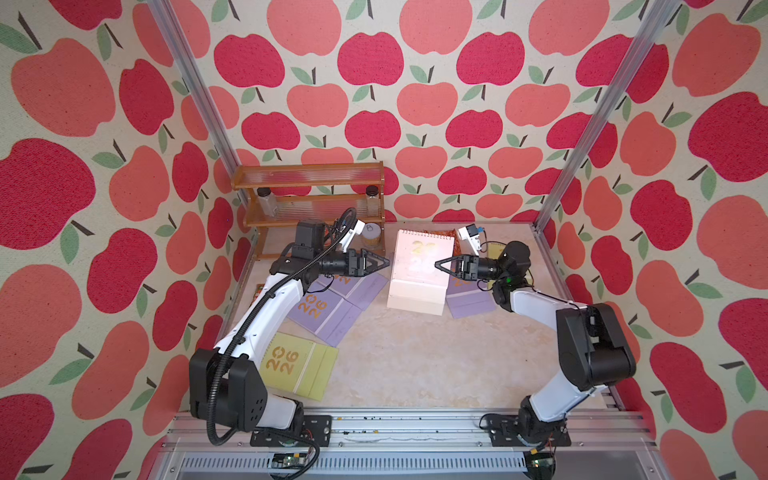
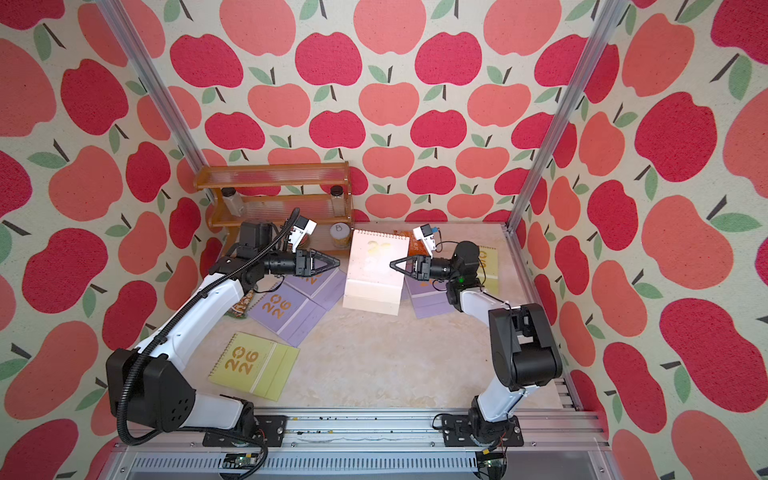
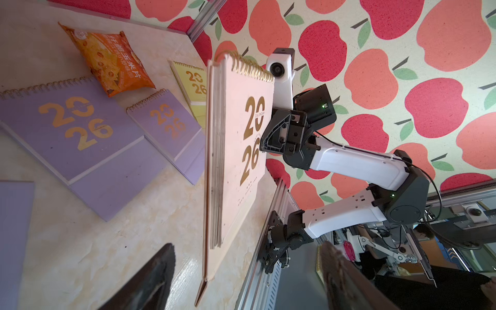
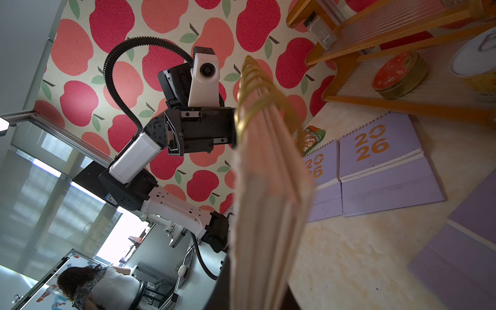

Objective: Stack the calendars
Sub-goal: Place the calendar at the center of the board.

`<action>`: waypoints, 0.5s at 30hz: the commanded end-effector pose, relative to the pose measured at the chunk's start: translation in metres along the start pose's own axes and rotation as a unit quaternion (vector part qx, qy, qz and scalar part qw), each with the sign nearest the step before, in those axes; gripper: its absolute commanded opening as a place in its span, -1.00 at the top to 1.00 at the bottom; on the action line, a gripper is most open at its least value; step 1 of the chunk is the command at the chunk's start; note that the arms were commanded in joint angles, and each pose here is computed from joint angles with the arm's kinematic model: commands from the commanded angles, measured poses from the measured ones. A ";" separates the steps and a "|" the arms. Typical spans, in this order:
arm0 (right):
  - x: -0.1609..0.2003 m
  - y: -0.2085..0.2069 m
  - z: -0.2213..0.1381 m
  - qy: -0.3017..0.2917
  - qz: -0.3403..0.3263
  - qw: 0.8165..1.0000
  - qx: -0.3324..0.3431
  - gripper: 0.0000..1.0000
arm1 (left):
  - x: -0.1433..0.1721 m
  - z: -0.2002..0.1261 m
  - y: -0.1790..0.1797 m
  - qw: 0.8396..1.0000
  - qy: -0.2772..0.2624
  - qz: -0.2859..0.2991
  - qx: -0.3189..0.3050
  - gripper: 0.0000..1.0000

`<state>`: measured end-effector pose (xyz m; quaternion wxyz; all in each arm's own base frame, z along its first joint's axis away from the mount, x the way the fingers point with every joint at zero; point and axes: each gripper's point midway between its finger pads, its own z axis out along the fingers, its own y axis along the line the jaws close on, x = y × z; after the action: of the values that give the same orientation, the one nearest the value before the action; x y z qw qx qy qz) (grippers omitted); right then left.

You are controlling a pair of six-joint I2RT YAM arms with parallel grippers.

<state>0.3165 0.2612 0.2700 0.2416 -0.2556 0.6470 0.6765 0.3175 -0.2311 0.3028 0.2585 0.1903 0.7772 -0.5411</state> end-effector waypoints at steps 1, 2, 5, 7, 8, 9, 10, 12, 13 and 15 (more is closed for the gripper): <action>-0.002 0.034 0.010 0.041 -0.041 0.998 -0.031 1.00 | 0.010 0.001 0.003 1.000 0.010 -0.002 0.002 -0.71; 0.000 0.038 0.014 0.050 -0.043 0.997 -0.036 1.00 | 0.010 0.001 0.004 1.000 0.009 -0.004 0.003 -0.72; 0.006 0.047 0.024 0.071 -0.049 0.995 -0.042 1.00 | 0.010 0.005 0.007 1.000 0.006 -0.001 0.005 -0.74; 0.011 0.052 0.030 0.084 -0.053 0.994 -0.044 1.00 | 0.011 0.008 0.009 1.000 0.006 -0.001 0.006 -0.75; 0.014 0.054 0.033 0.091 -0.054 0.993 -0.043 1.00 | 0.010 0.009 0.010 1.000 0.005 -0.001 0.007 -0.76; 0.017 0.055 0.035 0.098 -0.054 0.993 -0.042 1.00 | 0.010 0.010 0.010 1.000 0.005 -0.002 0.009 -0.77; 0.018 0.056 0.037 0.102 -0.056 0.992 -0.040 1.00 | 0.010 0.011 0.011 1.000 0.004 -0.002 0.011 -0.77; 0.020 0.056 0.039 0.106 -0.058 0.992 -0.041 1.00 | 0.009 0.012 0.009 1.000 0.001 0.001 0.017 -0.78; 0.021 0.056 0.040 0.107 -0.057 0.992 -0.042 1.00 | 0.009 0.013 0.008 1.000 0.000 0.003 0.017 -0.77; 0.022 0.052 0.042 0.108 -0.051 0.992 -0.041 1.00 | 0.008 0.014 0.008 1.000 -0.002 0.005 0.018 -0.75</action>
<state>0.2704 0.3016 0.2919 0.1909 -0.3534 0.6336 0.6612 0.3166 -0.2377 0.2850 0.2514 0.1902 0.7757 -0.5467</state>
